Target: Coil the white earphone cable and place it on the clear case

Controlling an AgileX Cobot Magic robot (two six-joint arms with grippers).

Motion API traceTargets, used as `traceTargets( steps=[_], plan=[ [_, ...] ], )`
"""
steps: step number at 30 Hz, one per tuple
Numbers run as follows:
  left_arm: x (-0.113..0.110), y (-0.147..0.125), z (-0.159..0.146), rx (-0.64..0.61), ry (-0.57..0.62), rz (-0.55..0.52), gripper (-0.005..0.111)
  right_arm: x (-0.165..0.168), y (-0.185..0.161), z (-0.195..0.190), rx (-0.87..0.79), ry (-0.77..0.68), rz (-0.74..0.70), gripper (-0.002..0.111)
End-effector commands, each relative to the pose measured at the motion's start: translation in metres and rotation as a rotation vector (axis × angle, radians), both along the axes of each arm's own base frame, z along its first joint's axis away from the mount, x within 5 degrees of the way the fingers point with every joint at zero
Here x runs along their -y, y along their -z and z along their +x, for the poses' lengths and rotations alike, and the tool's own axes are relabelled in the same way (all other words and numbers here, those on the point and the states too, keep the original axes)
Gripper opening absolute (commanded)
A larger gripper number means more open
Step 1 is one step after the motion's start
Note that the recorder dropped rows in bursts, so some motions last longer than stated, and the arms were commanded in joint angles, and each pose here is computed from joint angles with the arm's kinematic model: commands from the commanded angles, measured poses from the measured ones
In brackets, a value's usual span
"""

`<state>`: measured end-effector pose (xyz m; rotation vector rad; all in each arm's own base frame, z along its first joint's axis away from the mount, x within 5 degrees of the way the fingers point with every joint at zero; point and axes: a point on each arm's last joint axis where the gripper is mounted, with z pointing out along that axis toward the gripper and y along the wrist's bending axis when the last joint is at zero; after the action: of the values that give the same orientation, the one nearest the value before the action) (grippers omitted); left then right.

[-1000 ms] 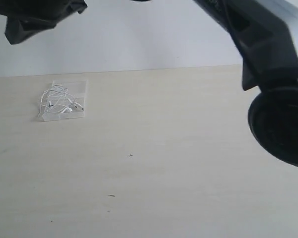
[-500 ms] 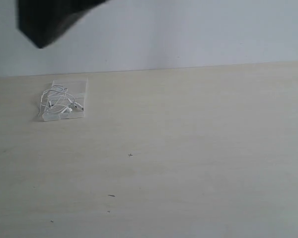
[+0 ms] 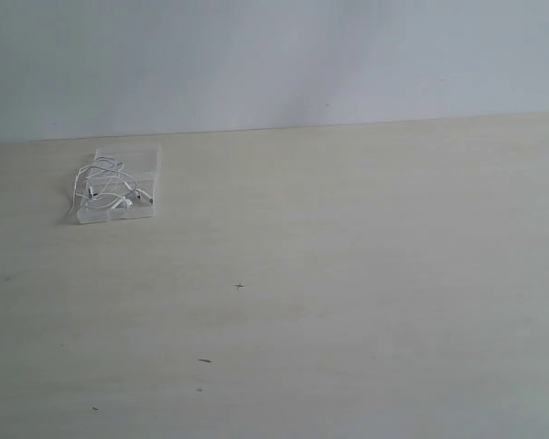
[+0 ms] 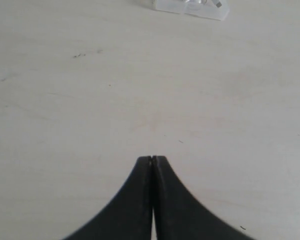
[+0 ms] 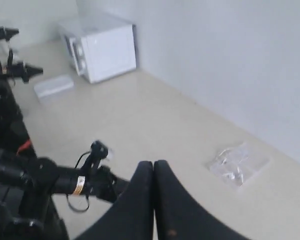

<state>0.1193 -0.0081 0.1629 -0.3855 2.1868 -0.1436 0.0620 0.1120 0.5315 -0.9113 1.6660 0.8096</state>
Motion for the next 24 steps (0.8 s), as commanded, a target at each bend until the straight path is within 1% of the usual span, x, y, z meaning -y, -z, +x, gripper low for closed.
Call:
traceTargets(
  steps=[1,3,6,12,15,19,20,23,24],
  plan=[
    [-0.001,0.002,-0.001,-0.006,-0.008,0.0,0.0,0.019,0.011,0.014,0.067,0.185,0.123,0.0],
    [-0.001,0.002,-0.001,-0.006,-0.008,0.0,0.0,0.03,0.027,0.021,0.067,0.293,0.124,0.0],
    [-0.001,0.002,-0.001,-0.006,-0.008,0.0,0.0,0.049,0.058,0.027,0.043,0.458,0.084,0.0],
    [-0.001,0.002,-0.001,-0.006,-0.008,0.0,0.0,0.08,0.126,0.02,-0.02,0.717,0.011,0.0],
    [-0.001,0.002,-0.001,-0.006,-0.008,0.0,0.0,0.092,0.157,0.016,-0.004,0.83,-0.006,0.0],
    [-0.001,0.002,-0.001,-0.006,-0.008,0.0,0.0,0.097,0.204,0.012,-0.074,0.885,-0.045,0.0],
    [-0.001,0.002,-0.001,-0.006,-0.008,0.0,0.0,0.097,0.212,0.011,-0.095,0.89,-0.037,0.0],
    [-0.001,0.002,-0.001,-0.006,-0.008,0.0,0.0,0.094,0.235,0.005,-0.206,0.892,0.097,0.0],
    [-0.001,0.002,-0.001,-0.006,-0.008,0.0,0.0,0.095,0.241,0.004,-0.175,0.895,0.106,0.0]
  ],
)
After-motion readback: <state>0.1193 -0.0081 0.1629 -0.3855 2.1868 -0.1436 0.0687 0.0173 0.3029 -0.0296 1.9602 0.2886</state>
